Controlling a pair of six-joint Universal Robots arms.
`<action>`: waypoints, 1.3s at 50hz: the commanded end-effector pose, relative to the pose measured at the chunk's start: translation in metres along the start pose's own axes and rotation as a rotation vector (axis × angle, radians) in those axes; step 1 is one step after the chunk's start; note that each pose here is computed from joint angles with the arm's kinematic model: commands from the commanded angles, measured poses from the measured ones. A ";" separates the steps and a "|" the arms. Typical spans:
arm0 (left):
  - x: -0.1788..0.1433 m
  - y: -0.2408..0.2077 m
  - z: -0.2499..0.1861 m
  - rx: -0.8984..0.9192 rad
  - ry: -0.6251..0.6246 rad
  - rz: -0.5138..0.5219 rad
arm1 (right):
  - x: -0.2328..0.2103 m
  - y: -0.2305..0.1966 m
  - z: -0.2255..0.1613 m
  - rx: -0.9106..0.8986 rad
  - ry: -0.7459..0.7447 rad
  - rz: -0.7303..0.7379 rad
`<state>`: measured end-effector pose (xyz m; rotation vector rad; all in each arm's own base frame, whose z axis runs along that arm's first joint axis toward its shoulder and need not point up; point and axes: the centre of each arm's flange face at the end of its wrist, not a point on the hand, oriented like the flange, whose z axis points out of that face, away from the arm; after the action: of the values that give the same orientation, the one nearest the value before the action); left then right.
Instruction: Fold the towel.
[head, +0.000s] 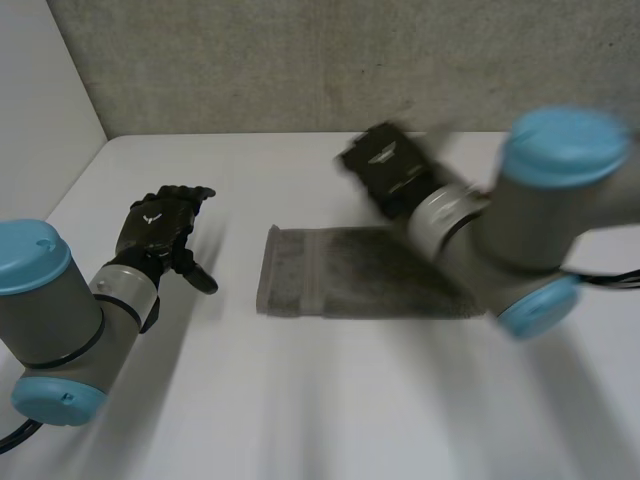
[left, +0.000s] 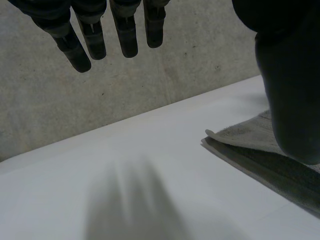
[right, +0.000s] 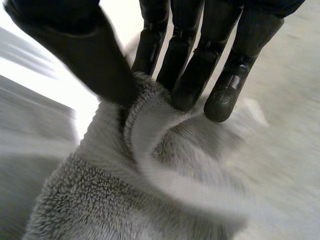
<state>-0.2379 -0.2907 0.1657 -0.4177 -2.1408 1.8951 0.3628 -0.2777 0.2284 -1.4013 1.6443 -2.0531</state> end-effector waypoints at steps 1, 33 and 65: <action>0.000 0.000 0.000 0.000 0.000 0.000 | -0.058 0.023 -0.001 -0.058 -0.120 0.015; 0.036 0.014 -0.011 -0.019 0.101 0.029 | 0.031 0.146 -0.077 -0.397 0.126 0.392; 0.058 -0.067 -0.004 0.228 0.161 -0.049 | 0.019 0.026 -0.065 -0.169 -0.090 0.071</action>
<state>-0.2757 -0.2726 0.2092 -0.4849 -1.9103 1.9680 0.2116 -0.2934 0.1949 -1.3507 2.1904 -1.8110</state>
